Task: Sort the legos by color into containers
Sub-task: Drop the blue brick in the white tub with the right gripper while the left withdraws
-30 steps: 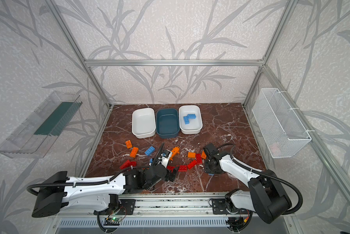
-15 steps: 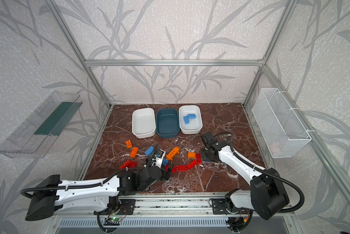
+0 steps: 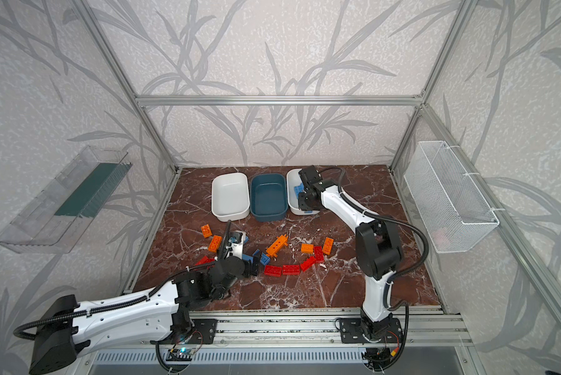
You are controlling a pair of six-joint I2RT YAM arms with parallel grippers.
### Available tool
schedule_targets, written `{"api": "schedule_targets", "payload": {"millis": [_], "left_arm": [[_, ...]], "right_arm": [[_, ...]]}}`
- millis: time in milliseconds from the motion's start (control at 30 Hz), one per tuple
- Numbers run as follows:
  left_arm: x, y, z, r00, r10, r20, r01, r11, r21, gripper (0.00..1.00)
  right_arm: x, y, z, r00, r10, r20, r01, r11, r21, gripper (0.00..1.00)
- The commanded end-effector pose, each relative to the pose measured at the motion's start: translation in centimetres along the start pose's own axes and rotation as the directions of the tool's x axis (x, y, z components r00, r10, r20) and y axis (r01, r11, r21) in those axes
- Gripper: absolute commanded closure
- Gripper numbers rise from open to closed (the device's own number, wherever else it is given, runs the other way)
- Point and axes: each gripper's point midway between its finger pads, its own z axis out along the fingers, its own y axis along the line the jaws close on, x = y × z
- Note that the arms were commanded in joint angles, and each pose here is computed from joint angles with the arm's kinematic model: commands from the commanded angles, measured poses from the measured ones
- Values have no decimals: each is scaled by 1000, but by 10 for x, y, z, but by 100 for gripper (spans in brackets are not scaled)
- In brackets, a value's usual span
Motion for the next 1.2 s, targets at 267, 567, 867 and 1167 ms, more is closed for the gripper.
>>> {"api": "schedule_targets", "payload": {"millis": [267, 567, 867, 1167], "left_arm": [[-6, 28, 28, 998, -20, -66, 18, 999, -34, 1], [-10, 36, 29, 995, -47, -85, 42, 998, -53, 1], [-8, 46, 22, 994, -65, -84, 58, 995, -79, 1], [11, 69, 59, 972, -141, -187, 101, 973, -208, 1]], "right_arm": [[-51, -21, 71, 993, 72, -90, -69, 997, 27, 72], [-69, -14, 72, 995, 63, -82, -61, 998, 25, 35], [-42, 12, 1, 997, -70, -30, 71, 997, 31, 1], [25, 13, -76, 996, -85, 16, 87, 988, -128, 1]]}}
